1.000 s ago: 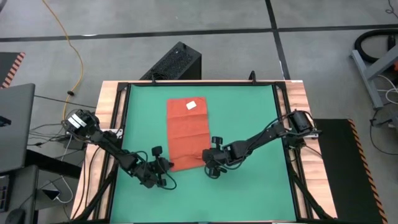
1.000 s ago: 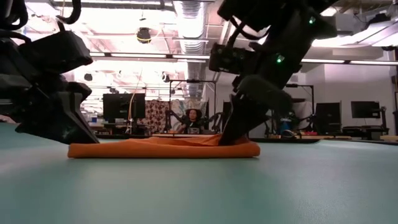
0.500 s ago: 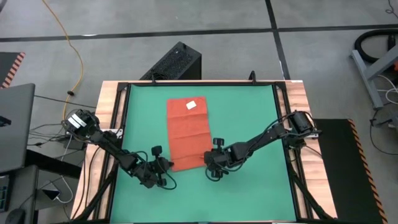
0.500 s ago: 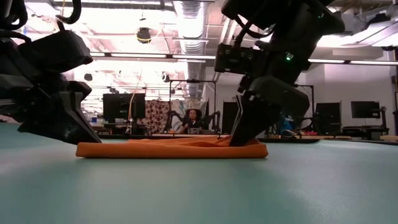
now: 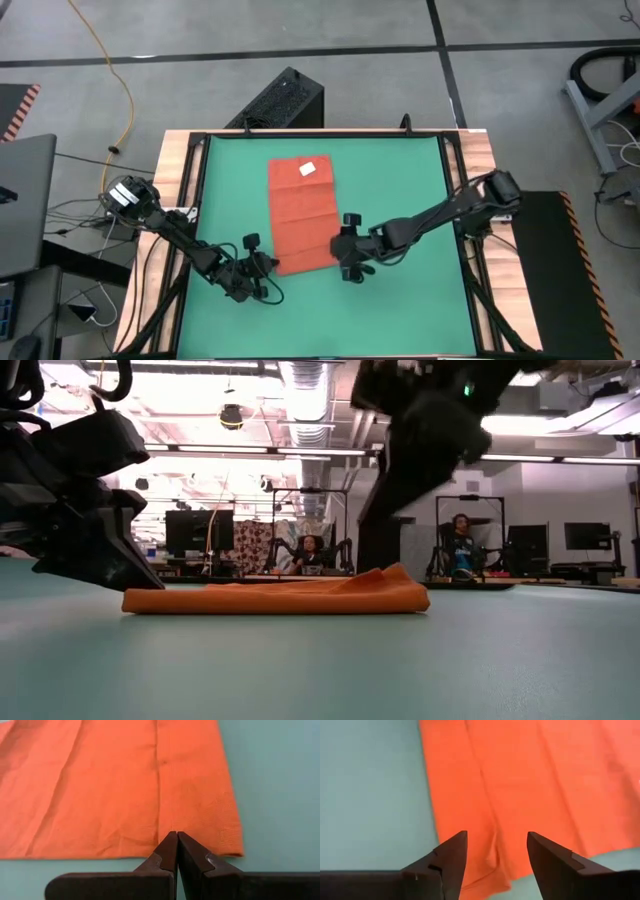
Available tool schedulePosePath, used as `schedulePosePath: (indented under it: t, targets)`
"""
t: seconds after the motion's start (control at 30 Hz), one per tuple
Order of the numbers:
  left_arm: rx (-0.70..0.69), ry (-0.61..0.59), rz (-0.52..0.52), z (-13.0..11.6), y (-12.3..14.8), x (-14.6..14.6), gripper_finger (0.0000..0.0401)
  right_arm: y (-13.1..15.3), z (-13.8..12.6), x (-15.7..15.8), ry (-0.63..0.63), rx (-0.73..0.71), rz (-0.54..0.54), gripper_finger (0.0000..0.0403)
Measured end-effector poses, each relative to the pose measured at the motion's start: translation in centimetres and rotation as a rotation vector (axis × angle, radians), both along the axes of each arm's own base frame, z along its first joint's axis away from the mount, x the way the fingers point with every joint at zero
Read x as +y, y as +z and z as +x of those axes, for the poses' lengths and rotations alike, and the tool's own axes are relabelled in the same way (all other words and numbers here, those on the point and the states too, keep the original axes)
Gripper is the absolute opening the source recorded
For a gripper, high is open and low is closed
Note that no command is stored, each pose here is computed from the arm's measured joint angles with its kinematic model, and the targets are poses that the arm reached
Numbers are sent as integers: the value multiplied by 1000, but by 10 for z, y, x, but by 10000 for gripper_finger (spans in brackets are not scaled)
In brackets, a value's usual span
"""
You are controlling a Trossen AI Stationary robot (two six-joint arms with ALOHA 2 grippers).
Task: Roll towel
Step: Roll the orange microfiber towel
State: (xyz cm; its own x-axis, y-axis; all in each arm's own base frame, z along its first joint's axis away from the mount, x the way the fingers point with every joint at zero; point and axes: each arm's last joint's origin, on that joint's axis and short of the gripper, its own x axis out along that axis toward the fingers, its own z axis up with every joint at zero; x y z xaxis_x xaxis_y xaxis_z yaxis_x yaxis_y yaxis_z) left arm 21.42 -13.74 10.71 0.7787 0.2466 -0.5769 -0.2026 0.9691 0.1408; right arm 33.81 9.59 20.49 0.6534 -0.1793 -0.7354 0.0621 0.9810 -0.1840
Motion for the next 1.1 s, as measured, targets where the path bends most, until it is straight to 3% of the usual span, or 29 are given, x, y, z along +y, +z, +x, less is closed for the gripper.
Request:
schedulePosePath:
  t: [0.17, 0.43, 0.53, 0.8, 1.1]
  targets:
    - [-7, 9, 9, 0, 0, 0, 0, 5, -7, 11, 81, -134, -50, 198]
    - [-8, 11, 11, 0, 0, 0, 0, -41, -31, 8, 79, -289, 6, 50]
    - [-7, 9, 8, 0, 0, 0, 0, -51, -37, 3, 58, -311, 32, 13]
    - [-19, 24, -13, 0, 1, 0, 0, -71, -36, -1, 51, -322, 65, 32]
    - [-27, 27, -28, 1, 2, -1, 0, -101, -32, -10, -21, -240, 82, 14]
